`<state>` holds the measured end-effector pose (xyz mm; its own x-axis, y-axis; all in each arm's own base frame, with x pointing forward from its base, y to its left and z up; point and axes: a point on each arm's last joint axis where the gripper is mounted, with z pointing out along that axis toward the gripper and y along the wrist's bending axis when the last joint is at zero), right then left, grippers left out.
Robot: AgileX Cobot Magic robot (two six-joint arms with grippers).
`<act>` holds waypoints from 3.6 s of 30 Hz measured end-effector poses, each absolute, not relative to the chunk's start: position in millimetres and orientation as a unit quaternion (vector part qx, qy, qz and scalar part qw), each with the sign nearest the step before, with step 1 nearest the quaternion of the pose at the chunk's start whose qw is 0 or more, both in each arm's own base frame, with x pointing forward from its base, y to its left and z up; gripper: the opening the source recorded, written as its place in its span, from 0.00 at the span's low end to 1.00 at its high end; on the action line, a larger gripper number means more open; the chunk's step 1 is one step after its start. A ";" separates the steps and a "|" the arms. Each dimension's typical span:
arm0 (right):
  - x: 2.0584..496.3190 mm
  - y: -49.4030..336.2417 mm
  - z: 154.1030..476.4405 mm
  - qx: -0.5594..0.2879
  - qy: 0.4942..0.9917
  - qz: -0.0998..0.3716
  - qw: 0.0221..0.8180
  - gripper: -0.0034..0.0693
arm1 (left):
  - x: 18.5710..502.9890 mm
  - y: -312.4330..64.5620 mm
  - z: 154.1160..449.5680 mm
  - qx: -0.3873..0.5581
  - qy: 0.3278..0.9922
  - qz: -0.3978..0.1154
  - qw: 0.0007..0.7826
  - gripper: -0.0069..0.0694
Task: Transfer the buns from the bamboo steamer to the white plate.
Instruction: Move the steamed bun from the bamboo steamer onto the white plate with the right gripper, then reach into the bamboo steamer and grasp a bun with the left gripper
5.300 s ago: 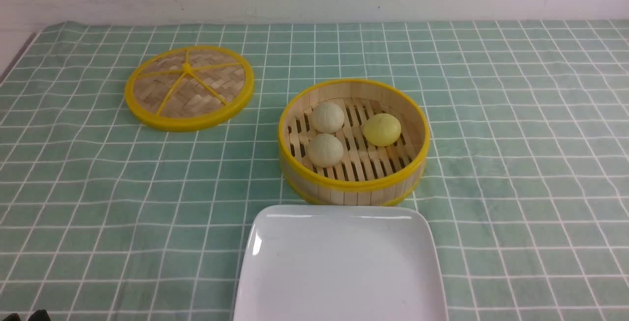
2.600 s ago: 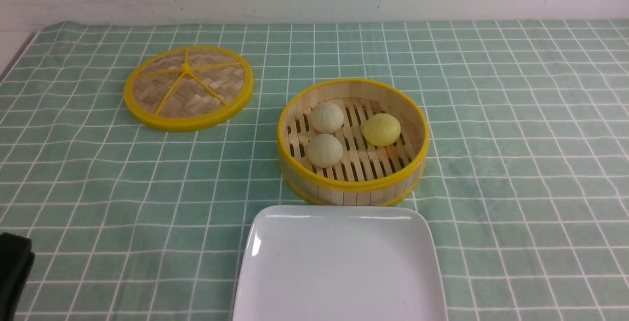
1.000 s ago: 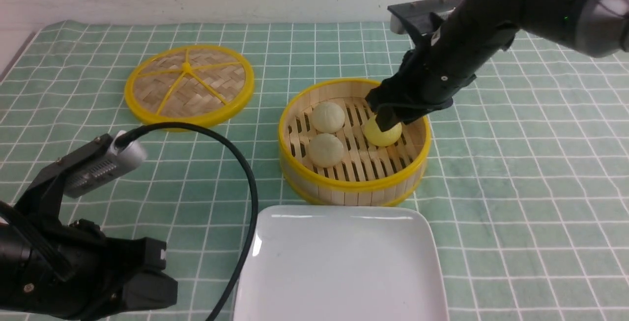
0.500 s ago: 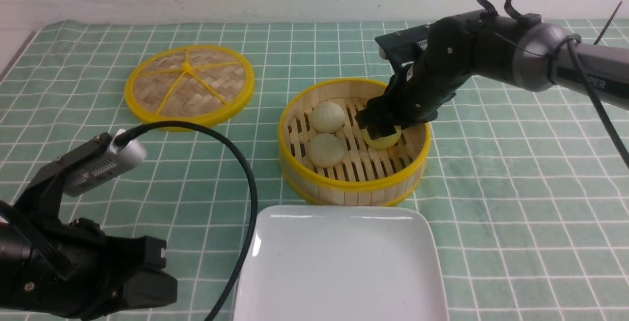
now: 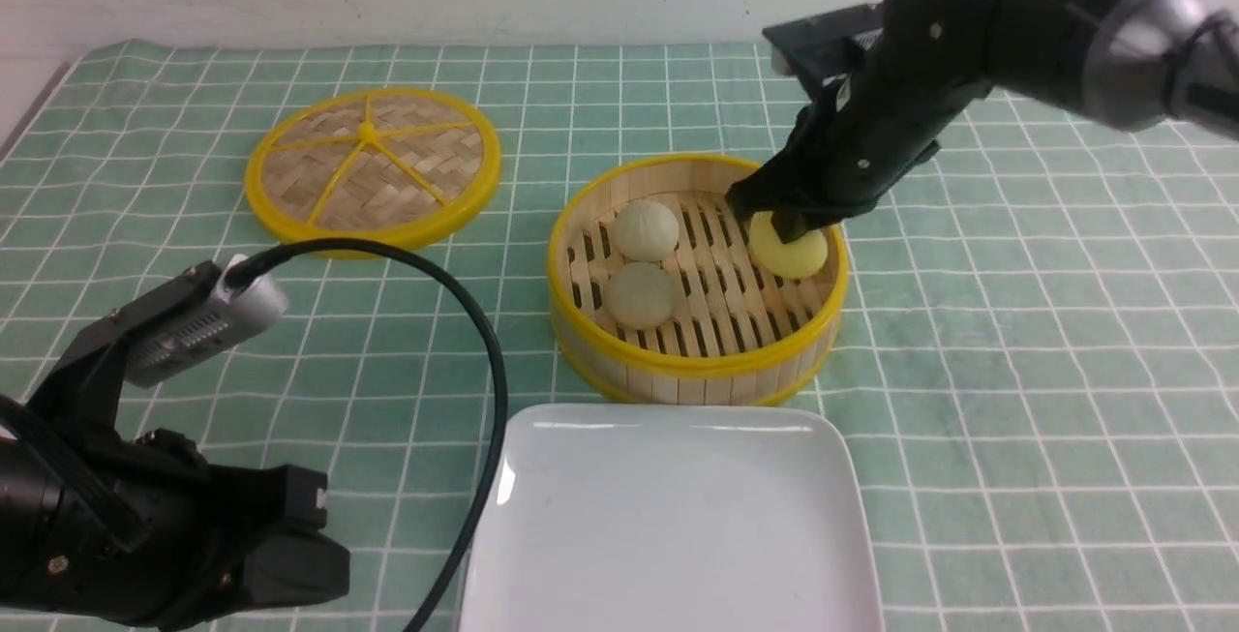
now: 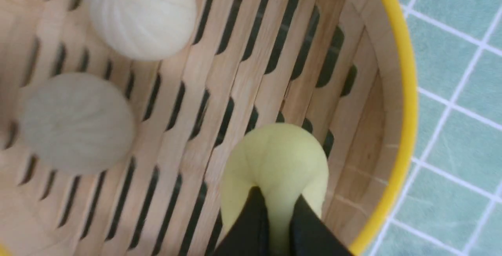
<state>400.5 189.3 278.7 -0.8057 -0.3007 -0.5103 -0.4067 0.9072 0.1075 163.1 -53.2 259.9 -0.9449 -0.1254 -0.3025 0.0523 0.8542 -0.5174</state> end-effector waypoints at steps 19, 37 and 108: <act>198.5 198.5 279.5 -0.254 0.928 0.215 0.166 0.08 | 162.1 -53.3 259.6 -0.017 0.950 -0.269 0.160 0.18; 223.6 213.2 213.4 -0.253 0.928 0.173 0.214 0.69 | 158.3 -54.1 258.7 -0.010 0.952 -0.271 0.139 0.21; 93.9 57.6 333.8 -0.295 0.877 0.067 0.372 0.06 | 408.2 -255.4 216.4 0.154 0.965 -0.097 0.186 0.34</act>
<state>93.9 57.6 333.8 -0.5486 -0.4683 -0.6926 -0.5684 0.8164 -0.1018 408.2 -255.4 216.4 -0.8830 0.2617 -0.3897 0.3341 0.9335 -0.1302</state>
